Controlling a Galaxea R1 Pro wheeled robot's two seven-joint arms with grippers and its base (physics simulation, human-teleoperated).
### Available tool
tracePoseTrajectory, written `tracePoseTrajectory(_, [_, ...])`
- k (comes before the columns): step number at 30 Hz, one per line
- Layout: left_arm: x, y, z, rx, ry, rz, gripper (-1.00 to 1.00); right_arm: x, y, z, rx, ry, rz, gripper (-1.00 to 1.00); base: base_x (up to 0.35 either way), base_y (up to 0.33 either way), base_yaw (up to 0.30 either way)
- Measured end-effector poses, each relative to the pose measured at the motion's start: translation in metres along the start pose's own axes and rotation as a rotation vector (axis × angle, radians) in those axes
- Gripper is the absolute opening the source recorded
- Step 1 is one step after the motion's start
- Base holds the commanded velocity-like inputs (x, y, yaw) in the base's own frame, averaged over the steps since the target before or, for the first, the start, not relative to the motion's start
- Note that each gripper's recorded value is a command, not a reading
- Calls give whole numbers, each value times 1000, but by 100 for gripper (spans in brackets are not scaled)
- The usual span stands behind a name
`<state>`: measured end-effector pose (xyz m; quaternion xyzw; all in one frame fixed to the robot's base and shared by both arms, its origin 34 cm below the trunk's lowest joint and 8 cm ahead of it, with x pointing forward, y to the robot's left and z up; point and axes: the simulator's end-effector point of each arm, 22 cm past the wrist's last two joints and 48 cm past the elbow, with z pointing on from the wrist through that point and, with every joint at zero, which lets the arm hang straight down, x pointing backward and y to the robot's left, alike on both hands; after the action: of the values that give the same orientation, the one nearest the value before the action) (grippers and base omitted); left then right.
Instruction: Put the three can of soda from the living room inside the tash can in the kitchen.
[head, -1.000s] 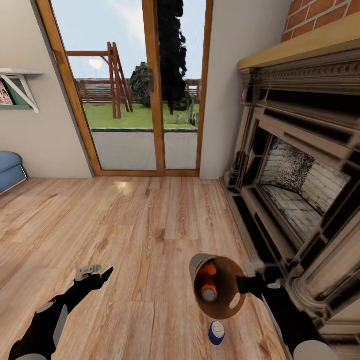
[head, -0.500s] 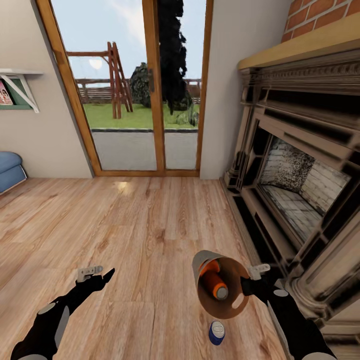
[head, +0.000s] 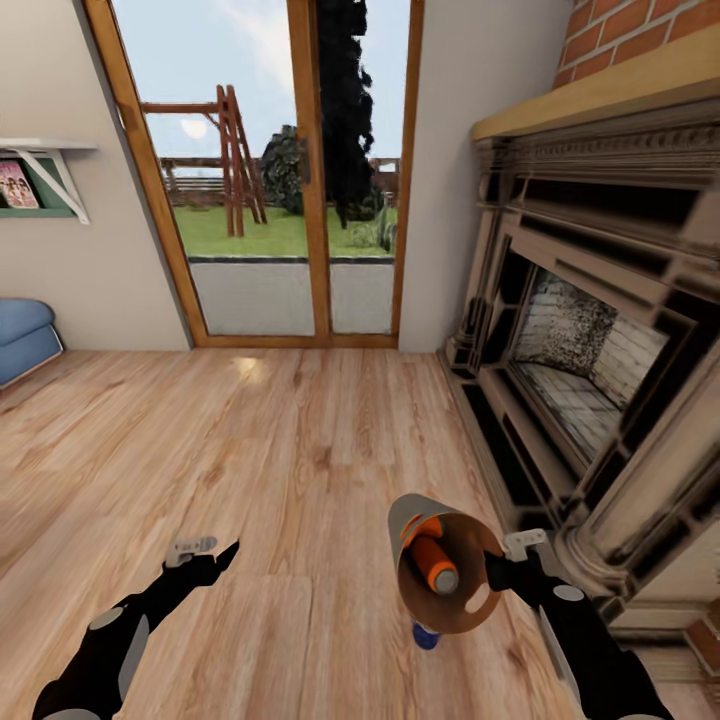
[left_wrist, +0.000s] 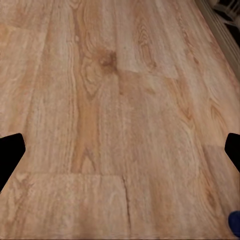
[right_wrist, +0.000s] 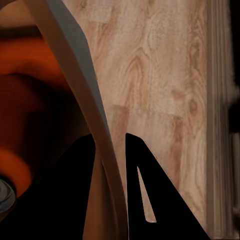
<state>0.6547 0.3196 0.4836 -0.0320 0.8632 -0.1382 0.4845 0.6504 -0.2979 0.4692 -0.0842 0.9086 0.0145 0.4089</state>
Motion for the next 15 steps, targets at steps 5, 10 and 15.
tracePoseTrajectory(5, [1,0,0,-2,2,2,100,0,0,0,0,-2,1,-100,-319,0,0])
tracePoseTrajectory(10, [1,0,0,-2,3,3,100,0,1,0,0,-2,1,-100,-320,0,0])
tracePoseTrajectory(15, [10,-1,1,1,9,-3,100,0,1,0,0,-2,1,-100,-312,0,0])
